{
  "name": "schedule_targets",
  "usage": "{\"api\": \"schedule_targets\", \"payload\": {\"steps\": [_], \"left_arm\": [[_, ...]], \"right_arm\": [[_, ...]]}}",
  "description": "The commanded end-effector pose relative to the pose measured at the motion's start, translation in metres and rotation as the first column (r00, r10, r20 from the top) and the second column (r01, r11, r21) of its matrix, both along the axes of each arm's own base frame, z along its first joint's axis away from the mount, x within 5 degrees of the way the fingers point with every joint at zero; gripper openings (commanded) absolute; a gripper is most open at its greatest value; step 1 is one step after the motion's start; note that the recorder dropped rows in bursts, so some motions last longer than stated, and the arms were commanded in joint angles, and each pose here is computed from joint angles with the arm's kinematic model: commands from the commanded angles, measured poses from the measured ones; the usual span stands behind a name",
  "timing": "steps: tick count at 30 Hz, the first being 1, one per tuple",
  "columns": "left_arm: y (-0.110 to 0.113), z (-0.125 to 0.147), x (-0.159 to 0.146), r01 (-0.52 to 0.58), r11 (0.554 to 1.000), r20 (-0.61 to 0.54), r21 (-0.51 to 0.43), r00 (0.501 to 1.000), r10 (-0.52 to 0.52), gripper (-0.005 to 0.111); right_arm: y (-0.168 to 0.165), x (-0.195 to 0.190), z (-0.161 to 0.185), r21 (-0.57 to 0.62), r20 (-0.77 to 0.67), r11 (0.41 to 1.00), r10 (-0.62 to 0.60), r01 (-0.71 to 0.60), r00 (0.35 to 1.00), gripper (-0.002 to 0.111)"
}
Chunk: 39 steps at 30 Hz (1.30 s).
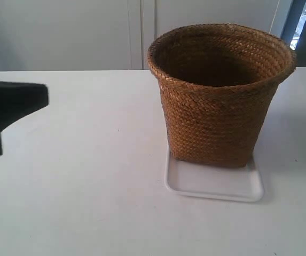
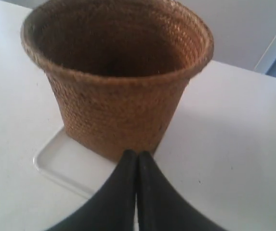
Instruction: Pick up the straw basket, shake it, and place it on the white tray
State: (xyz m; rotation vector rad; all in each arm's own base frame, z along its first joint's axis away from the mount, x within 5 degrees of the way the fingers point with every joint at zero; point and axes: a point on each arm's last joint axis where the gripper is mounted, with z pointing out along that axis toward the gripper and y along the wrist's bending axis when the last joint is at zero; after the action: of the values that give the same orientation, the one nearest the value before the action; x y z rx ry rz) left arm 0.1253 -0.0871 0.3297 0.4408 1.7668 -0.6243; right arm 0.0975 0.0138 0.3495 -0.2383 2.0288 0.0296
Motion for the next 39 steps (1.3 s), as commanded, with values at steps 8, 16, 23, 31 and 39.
{"api": "schedule_targets", "payload": {"steps": [8, 16, 23, 31, 39], "left_arm": [[0.012, -0.051, -0.019, -0.010, 0.999, -0.057, 0.048, 0.998, 0.013, 0.001], [0.012, -0.051, -0.020, -0.007, 0.999, -0.060, 0.050, 0.998, 0.010, 0.001], [0.012, -0.051, -0.020, -0.007, 0.999, -0.060, 0.050, 0.998, 0.010, 0.001], [0.034, -0.047, -0.037, -0.103, 0.993, 0.106, 0.065, 0.990, 0.096, 0.001], [0.071, -0.134, -0.058, -0.435, 0.896, 0.097, 0.089, 0.899, 0.427, 0.001]], "right_arm": [[-0.006, -0.029, -0.062, -0.055, -0.238, 0.998, -0.016, 0.003, 0.971, 0.000], [-0.006, -0.029, -0.062, -0.055, -0.239, 0.998, -0.017, 0.003, 0.971, 0.000], [-0.006, -0.029, -0.062, -0.055, -0.239, 0.998, -0.017, 0.003, 0.971, 0.000], [-0.006, -0.030, -0.062, -0.051, -0.242, 0.999, -0.015, 0.002, 0.970, 0.000], [-0.006, -0.030, -0.062, -0.051, -0.242, 0.999, -0.015, 0.002, 0.970, 0.000]]}}
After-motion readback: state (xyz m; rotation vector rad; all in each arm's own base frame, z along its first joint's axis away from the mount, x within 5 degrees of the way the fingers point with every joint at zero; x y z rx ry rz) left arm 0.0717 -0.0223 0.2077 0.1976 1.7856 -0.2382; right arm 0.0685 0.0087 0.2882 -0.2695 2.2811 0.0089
